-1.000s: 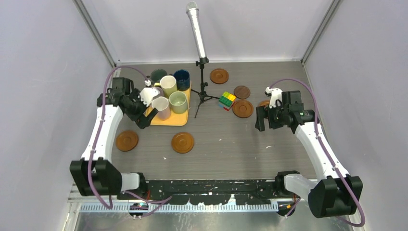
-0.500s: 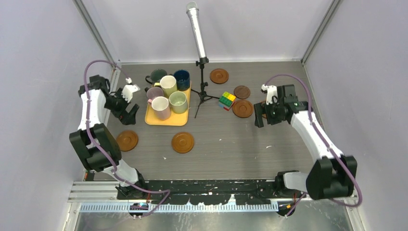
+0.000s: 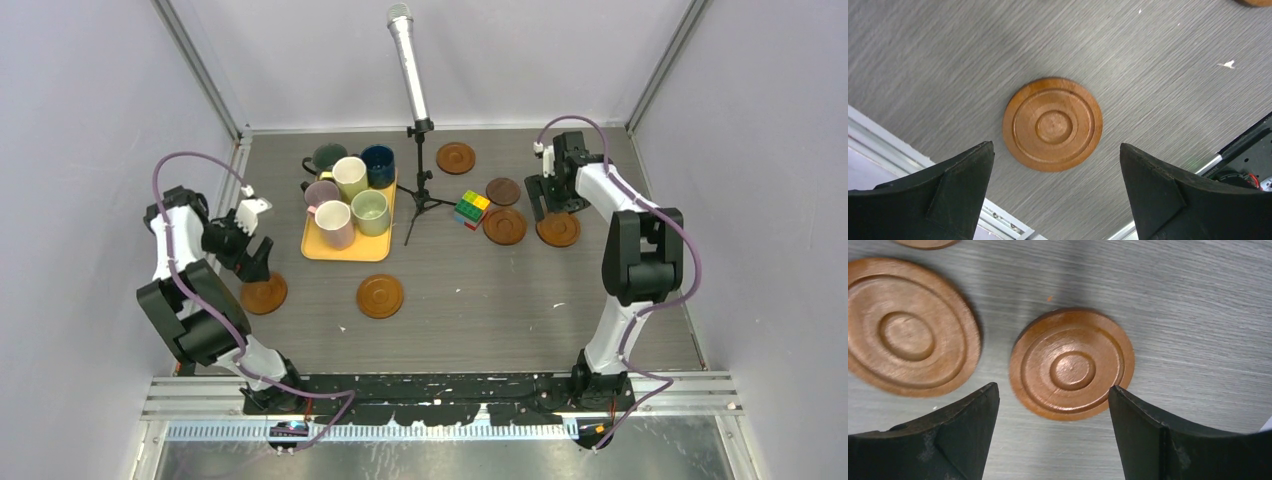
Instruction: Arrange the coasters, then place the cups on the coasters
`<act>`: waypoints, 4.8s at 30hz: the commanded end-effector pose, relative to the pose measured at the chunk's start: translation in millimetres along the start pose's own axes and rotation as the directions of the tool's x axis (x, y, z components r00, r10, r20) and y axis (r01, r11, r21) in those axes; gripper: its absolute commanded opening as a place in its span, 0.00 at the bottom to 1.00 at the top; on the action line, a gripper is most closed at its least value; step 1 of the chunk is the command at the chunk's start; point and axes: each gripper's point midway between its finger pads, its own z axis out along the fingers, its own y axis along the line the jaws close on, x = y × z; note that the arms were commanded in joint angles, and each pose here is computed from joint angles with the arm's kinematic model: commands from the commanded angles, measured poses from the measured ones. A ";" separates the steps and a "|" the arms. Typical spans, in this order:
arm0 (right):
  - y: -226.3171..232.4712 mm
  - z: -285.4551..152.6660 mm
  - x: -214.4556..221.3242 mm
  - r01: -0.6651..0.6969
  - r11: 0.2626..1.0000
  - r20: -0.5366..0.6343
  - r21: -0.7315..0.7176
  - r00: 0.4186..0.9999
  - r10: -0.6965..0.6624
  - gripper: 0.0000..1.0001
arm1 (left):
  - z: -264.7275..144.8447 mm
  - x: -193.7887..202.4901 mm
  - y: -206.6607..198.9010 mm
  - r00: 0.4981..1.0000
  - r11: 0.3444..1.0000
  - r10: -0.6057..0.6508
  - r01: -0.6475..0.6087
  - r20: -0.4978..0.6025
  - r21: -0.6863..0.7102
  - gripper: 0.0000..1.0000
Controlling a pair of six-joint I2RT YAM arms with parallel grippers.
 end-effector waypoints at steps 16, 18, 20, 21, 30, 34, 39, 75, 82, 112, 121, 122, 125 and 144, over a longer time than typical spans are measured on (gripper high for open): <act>-18.6 33.6 69.9 0.019 0.999 -0.202 -0.049 0.979 -0.028 0.73 | 34.1 80.0 39.0 0.991 0.994 -0.104 0.105 -0.089 0.006 0.94; -11.2 32.6 82.2 0.022 0.996 -0.218 -0.082 0.975 -0.039 0.70 | 38.6 81.4 37.5 0.991 0.994 -0.103 0.104 -0.082 0.014 0.92; -6.4 29.5 90.6 0.022 0.994 -0.225 -0.103 0.973 -0.045 0.67 | 41.8 83.0 33.5 0.991 0.994 -0.103 0.106 -0.081 0.030 0.89; -4.3 26.2 93.1 0.023 0.994 -0.221 -0.111 0.974 -0.047 0.66 | 43.2 83.5 30.5 0.992 0.994 -0.098 0.102 -0.082 0.042 0.88; 12.0 8.4 126.3 0.042 0.983 -0.244 -0.179 0.966 -0.086 0.61 | 59.5 87.1 1.5 0.994 0.994 -0.027 0.038 -0.108 0.105 0.67; 22.7 1.2 136.4 0.045 0.972 -0.244 -0.233 0.964 -0.103 0.59 | 67.8 81.9 -18.0 0.991 0.990 0.028 -0.009 -0.132 0.143 0.58; 45.0 -7.2 142.0 0.039 0.939 -0.225 -0.341 0.967 -0.122 0.54 | 75.5 65.7 -36.5 0.987 0.987 0.089 -0.071 -0.132 0.141 0.54; 253.1 6.0 107.0 0.444 0.755 -0.087 -0.483 0.833 -0.546 0.35 | 40.6 40.0 -5.3 0.998 0.999 0.045 -0.046 -0.044 -0.020 0.65; 273.3 -7.9 83.9 0.446 0.749 -0.031 -0.490 0.850 -0.526 0.34 | 40.2 -4.5 -72.0 0.983 0.982 0.181 -0.183 0.029 0.056 0.85; 228.6 -23.8 136.2 0.260 0.779 -0.162 -0.570 0.894 -0.417 0.47 | 165.2 -55.1 -216.2 0.721 0.726 0.680 -0.636 -0.135 0.263 0.76; 256.9 -5.7 124.7 0.296 0.794 -0.150 -0.531 0.889 -0.432 0.40 | 147.0 -18.0 -201.3 0.707 0.720 0.689 -0.641 -0.161 0.266 0.63; 259.9 -4.3 123.8 0.303 0.796 -0.147 -0.525 0.888 -0.435 0.40 | 144.9 -14.2 -199.0 0.707 0.720 0.688 -0.640 -0.163 0.268 0.62; 268.0 1.7 119.4 0.317 0.804 -0.141 -0.504 0.887 -0.439 0.38 | 138.3 -3.1 -193.9 0.718 0.730 0.677 -0.624 -0.165 0.279 0.59; 299.2 -48.0 73.6 0.440 0.698 0.059 -0.566 0.866 -0.497 0.53 | 118.9 4.4 -200.9 0.760 0.754 0.640 -0.592 -0.116 0.284 0.72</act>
